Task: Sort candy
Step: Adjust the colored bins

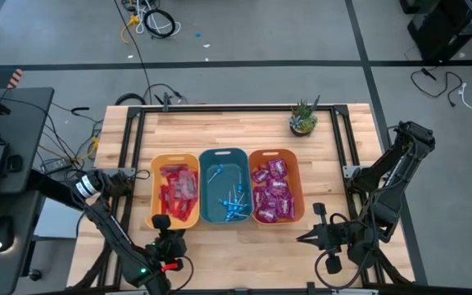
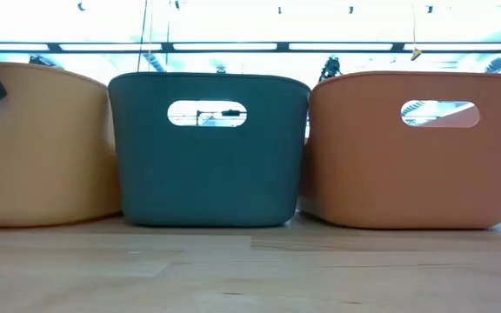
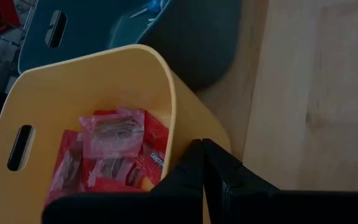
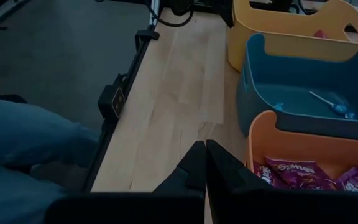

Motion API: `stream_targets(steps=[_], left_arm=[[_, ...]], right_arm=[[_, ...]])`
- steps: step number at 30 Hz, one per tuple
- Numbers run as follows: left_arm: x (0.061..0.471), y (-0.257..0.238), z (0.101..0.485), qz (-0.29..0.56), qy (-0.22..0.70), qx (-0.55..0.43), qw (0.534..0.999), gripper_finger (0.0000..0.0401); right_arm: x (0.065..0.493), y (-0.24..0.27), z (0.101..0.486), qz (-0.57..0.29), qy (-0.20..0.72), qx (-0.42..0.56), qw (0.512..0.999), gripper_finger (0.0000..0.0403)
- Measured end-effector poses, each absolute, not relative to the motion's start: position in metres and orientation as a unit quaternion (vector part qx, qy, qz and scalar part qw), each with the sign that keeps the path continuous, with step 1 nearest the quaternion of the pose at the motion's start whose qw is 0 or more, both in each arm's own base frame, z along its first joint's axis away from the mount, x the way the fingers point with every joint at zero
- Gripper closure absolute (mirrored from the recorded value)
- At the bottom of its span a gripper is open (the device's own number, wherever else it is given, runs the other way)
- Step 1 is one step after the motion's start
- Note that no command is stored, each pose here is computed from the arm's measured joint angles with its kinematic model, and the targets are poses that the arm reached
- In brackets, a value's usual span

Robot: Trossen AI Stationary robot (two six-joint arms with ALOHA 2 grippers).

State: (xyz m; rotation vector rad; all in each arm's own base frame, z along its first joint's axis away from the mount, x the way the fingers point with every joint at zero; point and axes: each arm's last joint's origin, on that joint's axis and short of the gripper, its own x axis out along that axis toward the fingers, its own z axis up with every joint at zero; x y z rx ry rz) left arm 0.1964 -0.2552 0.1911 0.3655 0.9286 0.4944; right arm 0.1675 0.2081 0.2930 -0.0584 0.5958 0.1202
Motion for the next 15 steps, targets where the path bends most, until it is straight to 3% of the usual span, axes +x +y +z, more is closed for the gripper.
stream_targets(steps=[15], left_arm=[[0.1981,-0.2544,0.1907,0.238,0.436,0.171,0.851,0.0401]], right_arm=[[0.1678,0.2078,0.2929,0.055,0.292,-0.029,0.954,0.0403]])
